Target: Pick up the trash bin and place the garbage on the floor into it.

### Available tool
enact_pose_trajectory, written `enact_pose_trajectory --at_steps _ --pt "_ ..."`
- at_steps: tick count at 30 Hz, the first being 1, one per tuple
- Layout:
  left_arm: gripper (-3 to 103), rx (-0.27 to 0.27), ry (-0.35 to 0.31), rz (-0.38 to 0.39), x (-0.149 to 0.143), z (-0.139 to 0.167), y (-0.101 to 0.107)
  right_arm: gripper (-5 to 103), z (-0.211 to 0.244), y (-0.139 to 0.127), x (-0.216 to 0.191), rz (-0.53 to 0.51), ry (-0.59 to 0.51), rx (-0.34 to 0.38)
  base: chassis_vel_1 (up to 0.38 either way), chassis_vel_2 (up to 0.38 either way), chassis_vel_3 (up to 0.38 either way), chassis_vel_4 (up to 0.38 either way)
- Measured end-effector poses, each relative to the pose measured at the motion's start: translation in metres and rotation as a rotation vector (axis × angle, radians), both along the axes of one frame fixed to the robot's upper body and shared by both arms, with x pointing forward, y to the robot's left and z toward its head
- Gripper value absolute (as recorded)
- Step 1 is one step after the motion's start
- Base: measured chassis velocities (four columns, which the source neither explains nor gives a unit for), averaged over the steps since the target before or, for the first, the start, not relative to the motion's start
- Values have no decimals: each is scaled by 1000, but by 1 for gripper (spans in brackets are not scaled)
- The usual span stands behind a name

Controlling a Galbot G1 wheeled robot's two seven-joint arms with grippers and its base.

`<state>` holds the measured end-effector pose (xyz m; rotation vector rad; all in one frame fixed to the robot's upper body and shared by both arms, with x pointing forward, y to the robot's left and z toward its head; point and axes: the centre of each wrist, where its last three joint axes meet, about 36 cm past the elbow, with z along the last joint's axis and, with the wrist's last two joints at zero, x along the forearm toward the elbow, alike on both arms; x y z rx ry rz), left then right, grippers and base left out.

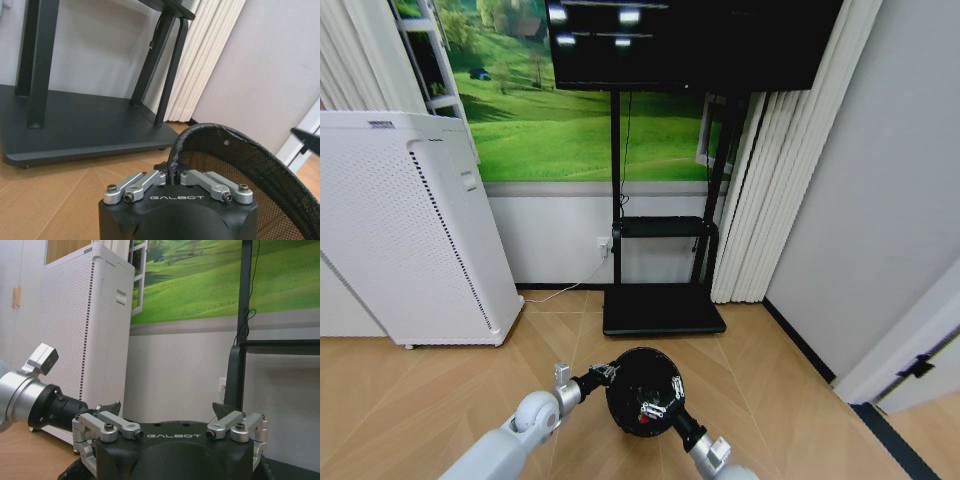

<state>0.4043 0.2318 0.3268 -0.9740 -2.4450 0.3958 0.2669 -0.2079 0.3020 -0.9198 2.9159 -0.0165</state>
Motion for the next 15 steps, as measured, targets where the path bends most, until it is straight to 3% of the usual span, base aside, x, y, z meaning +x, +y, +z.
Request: enact_pose_trajectory --at_steps 4,8,10,11,12,14,15 --pt "7 5 2 20 -1 -1 1 100 8 -2 0 -5 -14 3 0 0 0 0" --pt "7 18 -4 111 -3 6 9 100 29 -9 4 -66 -29 33 0 0 0 0" --pt "7 17 -20 168 -8 15 16 100 36 -14 7 -129 -28 41 0 0 0 0" --pt "7 24 -35 232 -17 26 24 100 41 -19 9 -211 -18 41 0 0 0 0" --pt "7 24 -35 232 -17 26 24 100 41 -19 9 -211 -18 41 0 0 0 0" --pt "7 43 -47 332 -38 45 43 100 49 -27 10 -355 20 52 0 0 0 0" --pt "7 43 -47 332 -38 45 43 100 49 -27 10 -355 20 52 0 0 0 0"
